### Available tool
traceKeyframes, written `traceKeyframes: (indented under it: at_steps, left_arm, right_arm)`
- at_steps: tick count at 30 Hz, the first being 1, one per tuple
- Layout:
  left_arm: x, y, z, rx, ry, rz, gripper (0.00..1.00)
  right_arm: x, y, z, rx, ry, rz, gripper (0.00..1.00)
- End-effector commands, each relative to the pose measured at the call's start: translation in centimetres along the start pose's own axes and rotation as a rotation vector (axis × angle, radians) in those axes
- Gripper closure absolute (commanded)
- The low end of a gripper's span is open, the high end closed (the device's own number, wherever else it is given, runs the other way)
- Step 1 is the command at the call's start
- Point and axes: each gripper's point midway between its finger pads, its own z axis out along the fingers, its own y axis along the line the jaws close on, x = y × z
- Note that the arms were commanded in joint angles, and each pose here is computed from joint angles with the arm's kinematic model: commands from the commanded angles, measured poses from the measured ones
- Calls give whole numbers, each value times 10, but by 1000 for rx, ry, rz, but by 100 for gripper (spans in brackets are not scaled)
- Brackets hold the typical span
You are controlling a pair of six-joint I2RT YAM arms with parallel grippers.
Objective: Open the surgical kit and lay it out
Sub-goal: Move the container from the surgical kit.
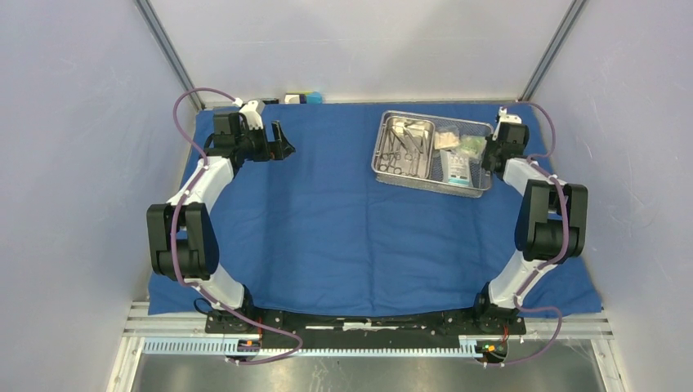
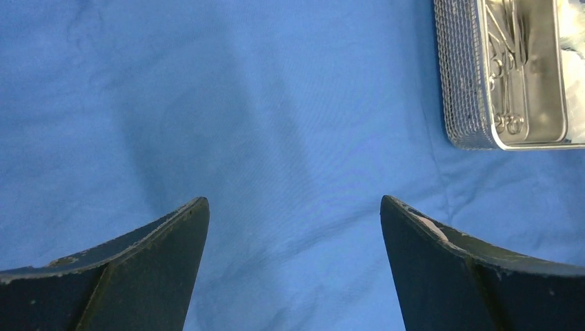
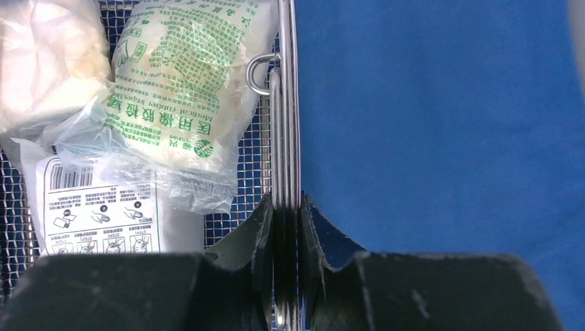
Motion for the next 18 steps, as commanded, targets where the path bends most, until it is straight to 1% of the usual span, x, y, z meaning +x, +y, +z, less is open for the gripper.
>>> traceKeyframes:
  at_steps: [1,4,8,10,13,14,18]
  left_arm:
    - [-16,-11,-6,30,-42,7,0]
    - [-14,-12,-6,35,-38,1,0]
    - [-12,-12,-6,35,-34,1,0]
    - [-12,-12,-6,35,-30,2,0]
    - [-12,-12,-6,33,-28,2,0]
    - [-12,-12,-7,34,-28,2,0]
    - [-13,-12,-8,33,-26,5,0]
  right_arm:
    - [-94,-13,-5,48,-250,-41,100]
    - [-109,-12,12,46,-239,-107,99]
    - [-110,-13,32,46,-196,-207,97]
    - [-107,-12,36,34,-186,-263,96]
    - [-100,-2,41,-35,-179,-351,95]
    - [-91,-1,42,-52,-150,-373,95]
    - [-82,4,47,-101,-113,-462,99]
